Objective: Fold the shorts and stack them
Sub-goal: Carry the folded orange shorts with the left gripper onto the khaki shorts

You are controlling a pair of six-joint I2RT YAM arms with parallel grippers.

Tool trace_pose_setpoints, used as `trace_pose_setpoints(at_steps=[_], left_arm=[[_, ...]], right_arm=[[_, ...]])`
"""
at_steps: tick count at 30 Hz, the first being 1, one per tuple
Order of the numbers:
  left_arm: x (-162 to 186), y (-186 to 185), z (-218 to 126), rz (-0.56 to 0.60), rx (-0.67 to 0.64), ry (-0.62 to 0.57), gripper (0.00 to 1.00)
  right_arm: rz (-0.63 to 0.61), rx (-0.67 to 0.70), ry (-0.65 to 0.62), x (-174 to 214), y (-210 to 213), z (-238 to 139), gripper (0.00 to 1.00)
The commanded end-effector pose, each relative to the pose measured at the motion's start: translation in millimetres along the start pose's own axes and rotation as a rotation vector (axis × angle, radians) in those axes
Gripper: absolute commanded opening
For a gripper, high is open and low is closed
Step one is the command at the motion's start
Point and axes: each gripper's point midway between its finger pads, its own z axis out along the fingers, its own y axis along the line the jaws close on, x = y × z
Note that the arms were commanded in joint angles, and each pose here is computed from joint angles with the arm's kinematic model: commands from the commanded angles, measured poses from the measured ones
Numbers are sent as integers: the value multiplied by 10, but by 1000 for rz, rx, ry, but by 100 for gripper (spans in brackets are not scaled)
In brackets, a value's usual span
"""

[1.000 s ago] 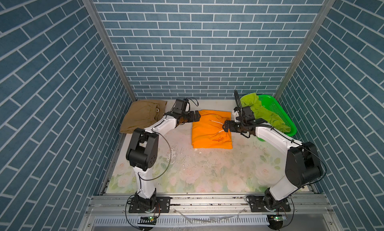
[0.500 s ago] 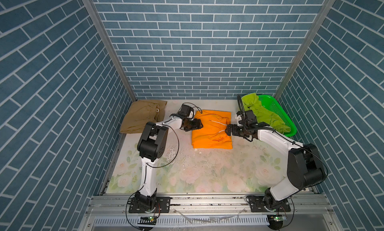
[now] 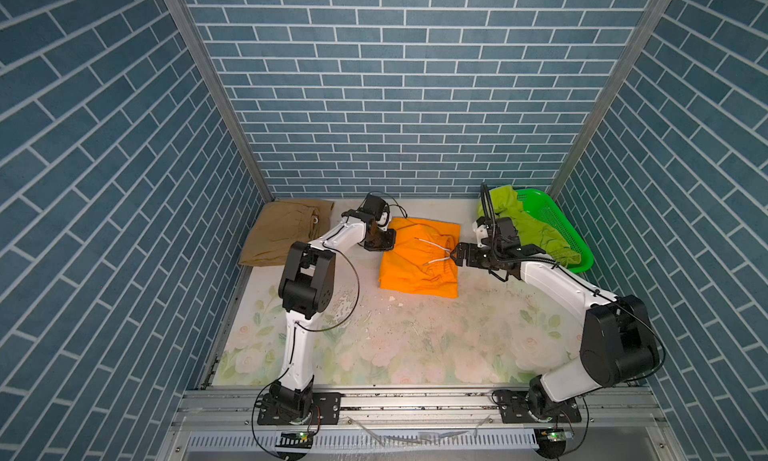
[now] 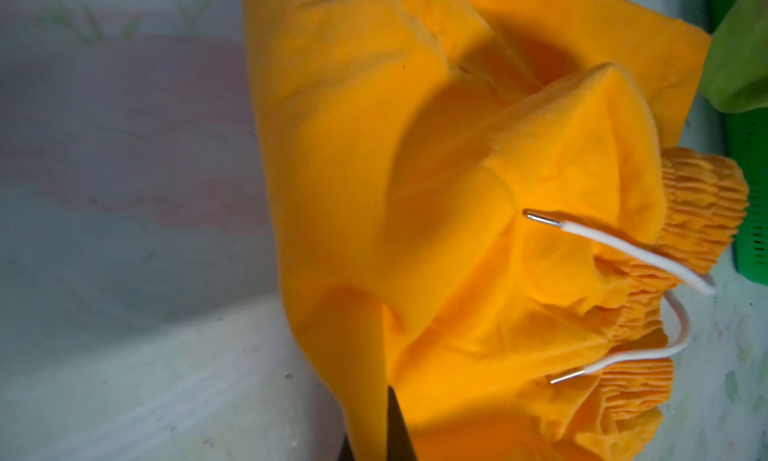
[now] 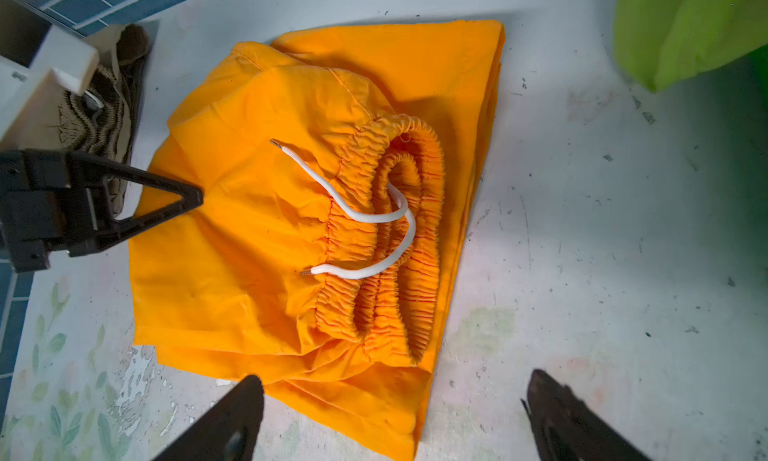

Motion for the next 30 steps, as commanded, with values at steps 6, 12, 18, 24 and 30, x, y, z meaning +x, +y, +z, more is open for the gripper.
trace_pose_setpoints(at_steps=[6,12,18,24,30], left_arm=[[-82,961,-838,170,-543,130,0],[-352,1434,-1454,305,-960,121,0],[-592,1779,-1964,303,-1171,49,0],[-726,2071,-2170,241,-1183,-25,0],[-793,2299,-2285,208,-1197,-58,0]], right_arm=[[-14,-105,-3,-38,417,67,99],[-56,-176,24,-52,834,227,99],[-114,-271,44,-45,1348,465,99],[-143,-359,73,10,1764,693,99],[-157,-369,102,50,1893,760,99]])
